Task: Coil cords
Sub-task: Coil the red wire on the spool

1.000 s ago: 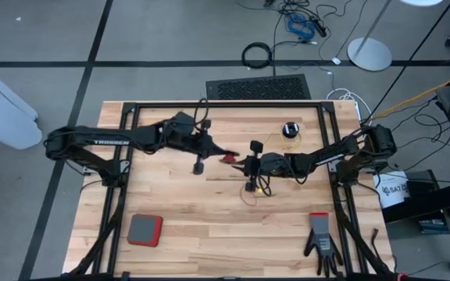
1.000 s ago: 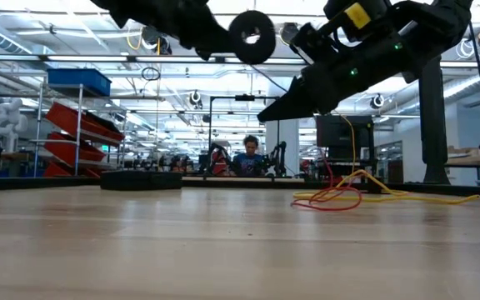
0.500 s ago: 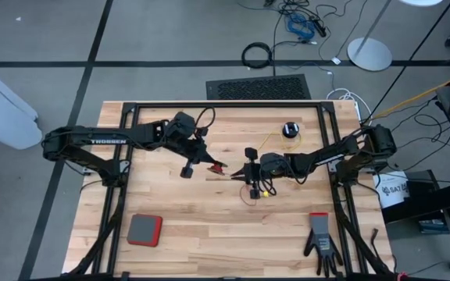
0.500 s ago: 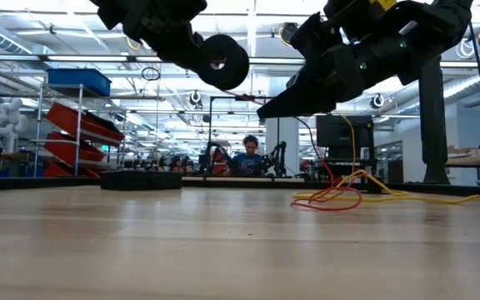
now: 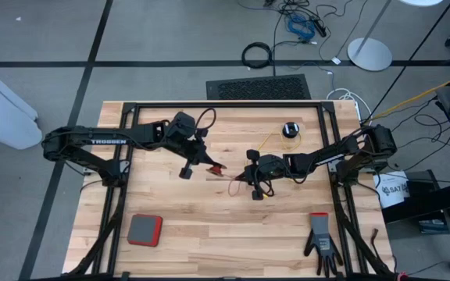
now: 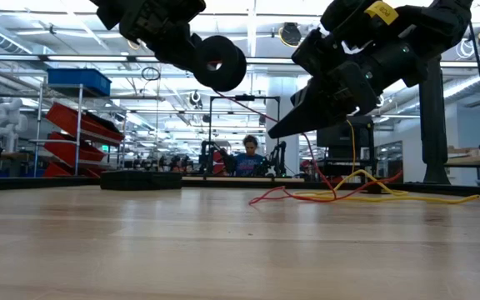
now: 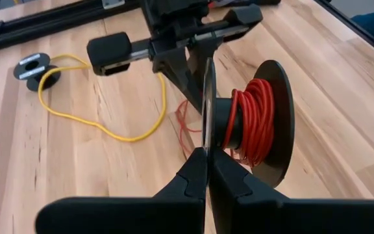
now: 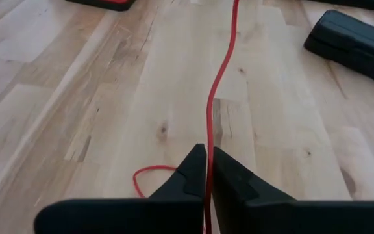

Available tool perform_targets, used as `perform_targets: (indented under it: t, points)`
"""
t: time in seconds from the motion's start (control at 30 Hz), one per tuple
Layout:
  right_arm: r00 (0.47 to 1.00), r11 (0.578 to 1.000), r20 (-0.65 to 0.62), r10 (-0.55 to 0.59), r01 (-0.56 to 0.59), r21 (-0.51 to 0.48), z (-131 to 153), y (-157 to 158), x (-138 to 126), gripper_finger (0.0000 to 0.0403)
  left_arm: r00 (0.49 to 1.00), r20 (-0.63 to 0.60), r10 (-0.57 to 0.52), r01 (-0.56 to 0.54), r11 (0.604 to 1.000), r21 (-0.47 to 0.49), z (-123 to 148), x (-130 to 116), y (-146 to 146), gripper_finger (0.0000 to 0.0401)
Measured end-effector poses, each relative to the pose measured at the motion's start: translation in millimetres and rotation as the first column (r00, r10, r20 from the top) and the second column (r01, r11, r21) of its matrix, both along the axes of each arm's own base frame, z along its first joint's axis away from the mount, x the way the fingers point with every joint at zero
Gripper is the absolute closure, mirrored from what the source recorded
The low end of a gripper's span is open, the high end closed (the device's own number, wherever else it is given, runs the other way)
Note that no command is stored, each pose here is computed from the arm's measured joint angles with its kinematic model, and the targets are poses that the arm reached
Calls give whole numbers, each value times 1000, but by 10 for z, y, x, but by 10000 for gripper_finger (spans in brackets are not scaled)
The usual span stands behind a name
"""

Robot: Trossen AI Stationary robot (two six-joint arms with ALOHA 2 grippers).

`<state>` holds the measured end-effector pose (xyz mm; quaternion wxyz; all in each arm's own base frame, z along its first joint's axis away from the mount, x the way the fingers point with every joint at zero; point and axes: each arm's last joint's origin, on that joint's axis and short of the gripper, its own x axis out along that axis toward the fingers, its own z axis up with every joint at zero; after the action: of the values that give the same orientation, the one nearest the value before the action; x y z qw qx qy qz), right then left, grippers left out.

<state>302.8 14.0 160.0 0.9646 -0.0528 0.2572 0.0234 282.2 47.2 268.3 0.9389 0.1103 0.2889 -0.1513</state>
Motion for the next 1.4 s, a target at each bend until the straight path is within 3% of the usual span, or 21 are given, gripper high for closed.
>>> perform_targets:
  t: [0.67, 1.03, 1.4]
  points:
    - [999, 999, -32, 15, -14, 37, -25, 14, -16, 379, 995, -101, -23, 23, 1000, -7, -79, -68, -14, 397]
    - [1000, 998, -14, -7, 8, 54, -10, 11, -6, 401, 990, -135, -42, 41, 999, -10, -121, -76, -23, 397]
    - [994, 991, 78, -81, 73, 108, 91, -2, 28, 402, 965, -241, 102, -60, 983, 174, -545, 120, 0, 397]
